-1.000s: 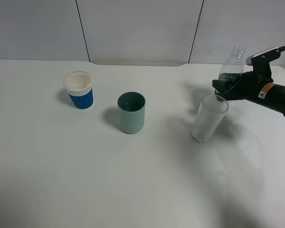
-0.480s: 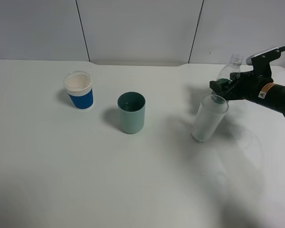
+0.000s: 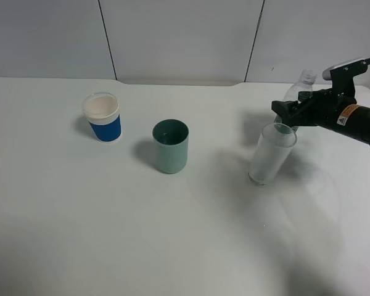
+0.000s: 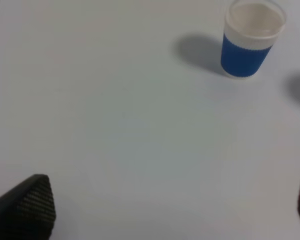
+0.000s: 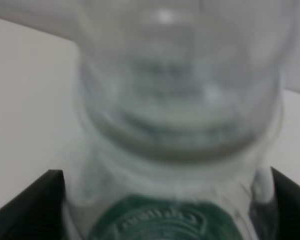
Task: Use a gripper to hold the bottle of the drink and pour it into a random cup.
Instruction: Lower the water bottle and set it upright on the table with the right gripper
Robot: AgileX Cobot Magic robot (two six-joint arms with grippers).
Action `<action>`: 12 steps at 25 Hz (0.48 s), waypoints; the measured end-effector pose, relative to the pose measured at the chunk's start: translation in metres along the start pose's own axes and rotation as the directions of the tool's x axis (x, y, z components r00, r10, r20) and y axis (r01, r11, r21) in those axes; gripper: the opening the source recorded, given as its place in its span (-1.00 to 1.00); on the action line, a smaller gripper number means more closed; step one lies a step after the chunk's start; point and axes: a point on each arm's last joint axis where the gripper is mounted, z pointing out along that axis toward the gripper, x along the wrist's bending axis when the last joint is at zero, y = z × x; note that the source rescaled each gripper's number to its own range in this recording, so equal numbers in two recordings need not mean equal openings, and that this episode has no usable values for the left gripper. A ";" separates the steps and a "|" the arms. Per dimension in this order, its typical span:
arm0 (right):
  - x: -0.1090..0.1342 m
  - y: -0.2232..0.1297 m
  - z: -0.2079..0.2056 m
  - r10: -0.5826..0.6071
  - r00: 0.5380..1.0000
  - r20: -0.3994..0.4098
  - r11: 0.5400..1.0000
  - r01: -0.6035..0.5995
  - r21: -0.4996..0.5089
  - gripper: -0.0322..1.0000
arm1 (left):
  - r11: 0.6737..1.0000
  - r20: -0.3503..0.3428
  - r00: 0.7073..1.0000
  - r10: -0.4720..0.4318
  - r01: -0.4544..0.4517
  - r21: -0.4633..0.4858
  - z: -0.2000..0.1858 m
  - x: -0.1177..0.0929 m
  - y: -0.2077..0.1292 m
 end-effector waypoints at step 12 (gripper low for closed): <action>0.002 0.042 -0.020 0.042 0.999 0.034 0.999 -0.041 -0.008 0.12 | 1.000 0.000 1.000 0.000 0.000 0.000 0.000 0.000 0.000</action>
